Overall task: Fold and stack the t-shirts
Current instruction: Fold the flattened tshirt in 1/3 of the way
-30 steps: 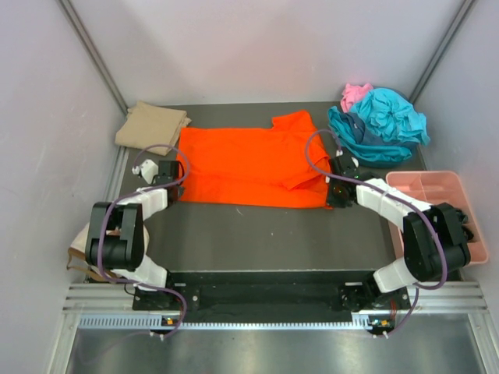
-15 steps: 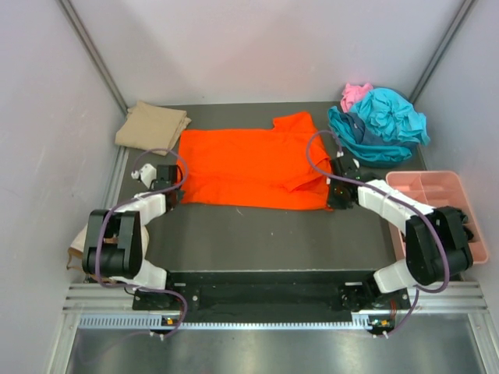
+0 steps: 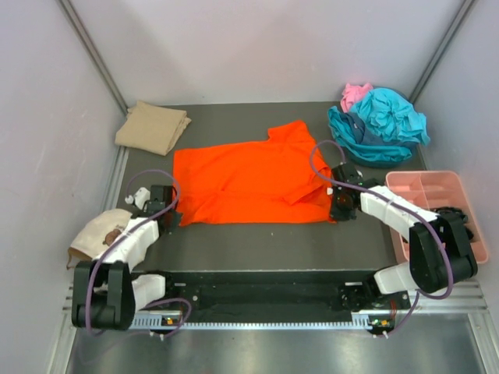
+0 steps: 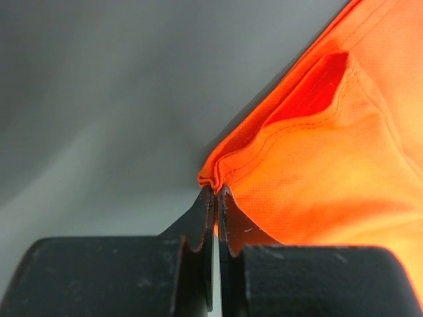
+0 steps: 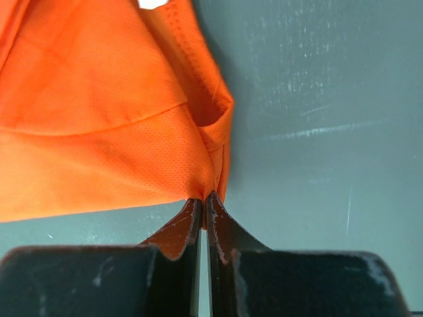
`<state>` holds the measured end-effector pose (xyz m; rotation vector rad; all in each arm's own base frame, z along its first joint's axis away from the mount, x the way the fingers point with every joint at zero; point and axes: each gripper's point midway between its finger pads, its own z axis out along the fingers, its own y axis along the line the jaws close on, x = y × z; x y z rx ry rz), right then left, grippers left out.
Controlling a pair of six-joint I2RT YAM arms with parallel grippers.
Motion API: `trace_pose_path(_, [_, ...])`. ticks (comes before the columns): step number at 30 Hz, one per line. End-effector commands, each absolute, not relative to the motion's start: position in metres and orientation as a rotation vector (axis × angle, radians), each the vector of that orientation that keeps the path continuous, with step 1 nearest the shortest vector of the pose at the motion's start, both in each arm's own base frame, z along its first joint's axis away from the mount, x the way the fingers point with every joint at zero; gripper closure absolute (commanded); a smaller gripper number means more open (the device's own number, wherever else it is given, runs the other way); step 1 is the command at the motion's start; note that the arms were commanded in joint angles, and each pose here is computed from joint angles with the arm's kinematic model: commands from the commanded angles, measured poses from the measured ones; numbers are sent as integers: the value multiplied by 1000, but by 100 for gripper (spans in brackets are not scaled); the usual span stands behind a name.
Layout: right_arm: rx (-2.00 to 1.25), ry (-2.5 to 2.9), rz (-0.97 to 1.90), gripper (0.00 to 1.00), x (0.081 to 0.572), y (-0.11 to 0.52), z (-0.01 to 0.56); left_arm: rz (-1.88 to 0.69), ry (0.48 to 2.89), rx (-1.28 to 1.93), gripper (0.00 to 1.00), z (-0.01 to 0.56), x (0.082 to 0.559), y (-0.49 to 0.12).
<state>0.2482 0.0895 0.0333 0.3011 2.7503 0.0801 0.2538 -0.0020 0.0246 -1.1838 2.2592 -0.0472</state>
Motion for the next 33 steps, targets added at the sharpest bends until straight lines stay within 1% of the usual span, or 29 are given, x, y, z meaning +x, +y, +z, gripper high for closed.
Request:
trace_pose_path(1, [333, 2758, 77, 100, 243, 88, 35, 116, 2237, -1288, 100, 32, 206, 18])
trace_pose_path(3, [330, 2763, 82, 100, 245, 89, 35, 146, 2171, -1292, 100, 45, 201, 27])
trace_pose_path(5, [316, 2775, 81, 100, 245, 91, 33, 189, 2170, -1296, 100, 49, 190, 33])
trace_pose_path(6, [311, 2778, 82, 100, 245, 91, 33, 169, 2151, -1297, 100, 52, 190, 31])
trace_pose_path(9, [304, 2786, 71, 100, 246, 90, 31, 134, 2154, -1320, 100, 50, 188, 25])
trace_pose_path(16, [325, 2798, 40, 100, 239, 86, 30, 207, 2187, -1334, 100, 47, 183, 28])
trace_pose_path(33, [481, 2833, 74, 100, 186, 77, 30, 256, 2188, -1322, 100, 37, 189, 32])
